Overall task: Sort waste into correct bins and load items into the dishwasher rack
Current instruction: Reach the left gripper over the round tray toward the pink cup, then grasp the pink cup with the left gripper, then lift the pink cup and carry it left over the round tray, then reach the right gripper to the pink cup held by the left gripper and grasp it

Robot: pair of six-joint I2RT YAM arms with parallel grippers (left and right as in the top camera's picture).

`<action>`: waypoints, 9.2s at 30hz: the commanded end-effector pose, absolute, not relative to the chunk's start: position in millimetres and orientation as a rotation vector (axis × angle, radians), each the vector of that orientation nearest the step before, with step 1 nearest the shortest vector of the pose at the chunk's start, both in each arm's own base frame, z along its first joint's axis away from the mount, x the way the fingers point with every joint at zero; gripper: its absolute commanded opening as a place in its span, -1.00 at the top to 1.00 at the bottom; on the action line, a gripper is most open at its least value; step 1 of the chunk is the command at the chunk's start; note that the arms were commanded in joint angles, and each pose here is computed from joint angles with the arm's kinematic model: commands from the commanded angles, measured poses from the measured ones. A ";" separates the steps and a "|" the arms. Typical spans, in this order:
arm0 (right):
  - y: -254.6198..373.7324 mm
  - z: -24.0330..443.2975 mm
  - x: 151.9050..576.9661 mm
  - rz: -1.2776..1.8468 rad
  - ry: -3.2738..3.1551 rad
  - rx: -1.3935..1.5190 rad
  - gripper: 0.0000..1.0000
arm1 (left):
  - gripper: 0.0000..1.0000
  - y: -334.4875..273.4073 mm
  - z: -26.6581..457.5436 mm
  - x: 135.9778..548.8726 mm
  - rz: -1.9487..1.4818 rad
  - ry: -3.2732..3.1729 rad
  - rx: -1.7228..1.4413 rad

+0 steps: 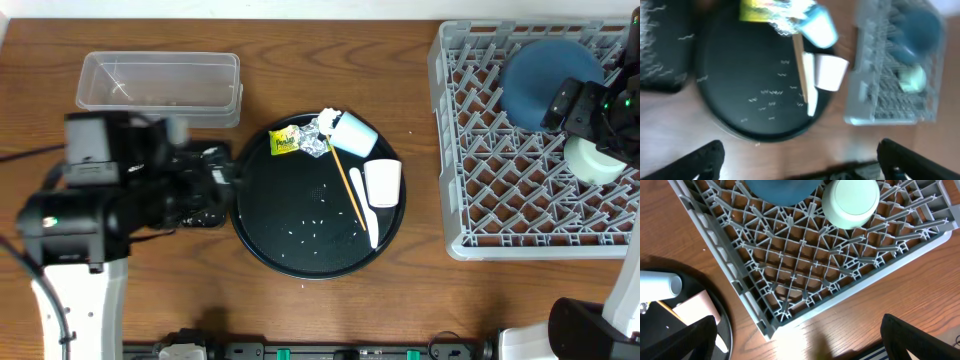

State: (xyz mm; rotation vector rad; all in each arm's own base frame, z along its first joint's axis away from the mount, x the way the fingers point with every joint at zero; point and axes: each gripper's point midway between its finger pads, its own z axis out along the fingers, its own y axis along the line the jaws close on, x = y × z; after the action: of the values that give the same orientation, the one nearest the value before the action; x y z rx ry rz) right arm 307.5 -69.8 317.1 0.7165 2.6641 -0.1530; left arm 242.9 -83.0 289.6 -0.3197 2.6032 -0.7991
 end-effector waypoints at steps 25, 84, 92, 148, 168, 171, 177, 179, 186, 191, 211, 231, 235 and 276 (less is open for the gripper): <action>-72.4 317.1 305.7 -0.169 2.658 0.740 -0.98 | -0.95 -246.0 191.6 339.4 -0.867 2.589 0.561; -72.5 317.1 305.7 -0.170 2.658 0.739 -0.99 | -0.96 -327.1 79.3 315.8 -0.912 2.687 0.912; -72.4 317.1 305.7 -0.169 2.658 0.739 -0.98 | -0.73 -322.8 76.6 310.0 -0.906 2.725 0.909; -72.5 317.1 305.7 -0.170 2.658 0.739 -0.98 | 0.88 -282.2 292.0 255.9 -1.172 2.474 0.481; 75.4 350.8 309.9 0.979 2.651 0.248 -0.98 | 0.87 -283.7 402.9 181.7 -1.689 2.142 0.668; 102.3 359.1 302.7 1.104 2.636 0.125 -0.99 | 0.88 -277.5 410.8 196.7 -1.688 2.116 0.596; 133.3 381.2 292.6 1.364 2.563 0.045 -0.98 | 0.88 -226.8 406.5 254.1 -1.601 2.148 0.262; 138.8 394.2 291.2 1.476 2.501 0.021 -0.98 | 0.87 -208.7 408.6 265.8 -1.619 2.144 0.172; 148.3 416.6 296.2 1.698 2.371 0.006 -0.98 | 0.88 -179.7 436.4 279.3 -1.719 2.039 0.111; 156.6 412.7 301.1 1.922 2.293 -0.004 -0.99 | 0.88 -178.6 451.7 281.4 -1.822 2.033 0.005; 139.6 323.8 325.1 2.153 2.181 0.114 -0.98 | 0.88 -206.3 358.7 297.2 -1.899 2.229 -0.338; 159.0 323.3 314.3 2.211 2.237 0.108 -0.99 | 0.88 -271.4 367.9 301.4 -2.080 2.123 -0.189; 163.1 323.3 312.1 2.217 2.245 0.095 -0.98 | 0.88 -280.0 373.3 303.7 -2.107 2.088 -0.187; 164.0 320.2 312.4 2.226 2.292 0.170 -0.35 | 0.88 -317.6 354.1 309.3 -2.143 2.104 -0.190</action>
State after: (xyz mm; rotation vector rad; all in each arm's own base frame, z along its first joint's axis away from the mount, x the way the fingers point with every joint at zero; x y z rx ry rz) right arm 315.4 161.9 311.6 0.1915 2.3322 2.1637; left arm 309.2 -316.2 353.0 -0.1877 2.1056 -2.1425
